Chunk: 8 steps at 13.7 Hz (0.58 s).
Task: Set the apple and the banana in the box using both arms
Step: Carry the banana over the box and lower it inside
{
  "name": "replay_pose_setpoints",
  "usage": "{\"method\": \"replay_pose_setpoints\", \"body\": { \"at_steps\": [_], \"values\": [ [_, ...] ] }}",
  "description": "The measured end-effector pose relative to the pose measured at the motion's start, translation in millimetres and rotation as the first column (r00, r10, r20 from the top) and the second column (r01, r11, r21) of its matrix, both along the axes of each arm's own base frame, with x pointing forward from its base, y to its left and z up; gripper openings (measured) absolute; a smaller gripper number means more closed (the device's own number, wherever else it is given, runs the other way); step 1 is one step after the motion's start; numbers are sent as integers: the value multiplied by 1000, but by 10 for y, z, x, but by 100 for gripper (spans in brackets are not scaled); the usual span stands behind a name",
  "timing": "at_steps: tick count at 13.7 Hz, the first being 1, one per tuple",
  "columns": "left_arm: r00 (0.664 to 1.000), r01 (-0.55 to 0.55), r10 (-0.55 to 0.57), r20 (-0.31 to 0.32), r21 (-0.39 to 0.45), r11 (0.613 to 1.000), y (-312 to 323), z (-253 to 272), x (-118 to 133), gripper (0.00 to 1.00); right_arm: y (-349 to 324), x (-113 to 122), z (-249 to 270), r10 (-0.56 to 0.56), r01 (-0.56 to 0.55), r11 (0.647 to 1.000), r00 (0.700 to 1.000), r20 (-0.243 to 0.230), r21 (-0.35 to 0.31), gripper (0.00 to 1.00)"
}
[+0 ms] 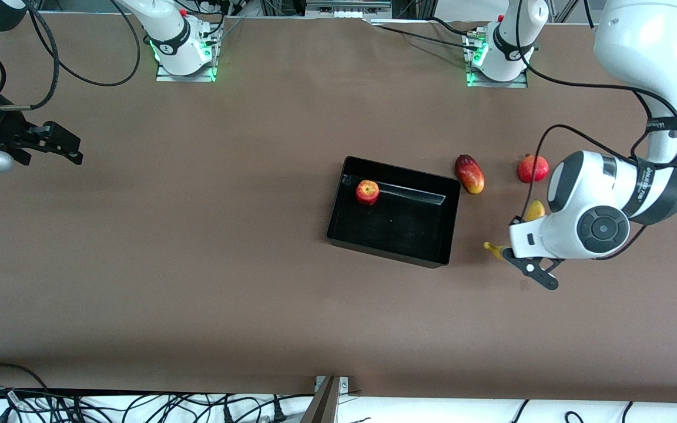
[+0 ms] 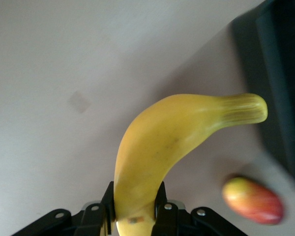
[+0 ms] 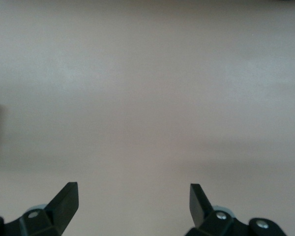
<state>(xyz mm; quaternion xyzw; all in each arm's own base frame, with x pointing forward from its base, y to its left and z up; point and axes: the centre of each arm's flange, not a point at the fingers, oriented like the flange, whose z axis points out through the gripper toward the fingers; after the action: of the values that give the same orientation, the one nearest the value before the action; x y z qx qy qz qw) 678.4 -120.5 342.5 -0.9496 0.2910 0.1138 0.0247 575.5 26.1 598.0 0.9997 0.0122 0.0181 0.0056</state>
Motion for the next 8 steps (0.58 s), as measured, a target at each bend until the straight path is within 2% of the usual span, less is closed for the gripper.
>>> {"method": "replay_pose_setpoints", "body": {
  "at_steps": [4, 8],
  "values": [
    [980, -200, 200, 7, 39, 979, -1219, -39, -337, 33, 1, 1, 1, 0, 0, 1000, 1000, 1, 0, 100],
    [967, -252, 254, -13, 77, 965, -1940, -340, -660, 33, 2, 1, 2, 0, 0, 1000, 1000, 1, 0, 100]
  ]
}}
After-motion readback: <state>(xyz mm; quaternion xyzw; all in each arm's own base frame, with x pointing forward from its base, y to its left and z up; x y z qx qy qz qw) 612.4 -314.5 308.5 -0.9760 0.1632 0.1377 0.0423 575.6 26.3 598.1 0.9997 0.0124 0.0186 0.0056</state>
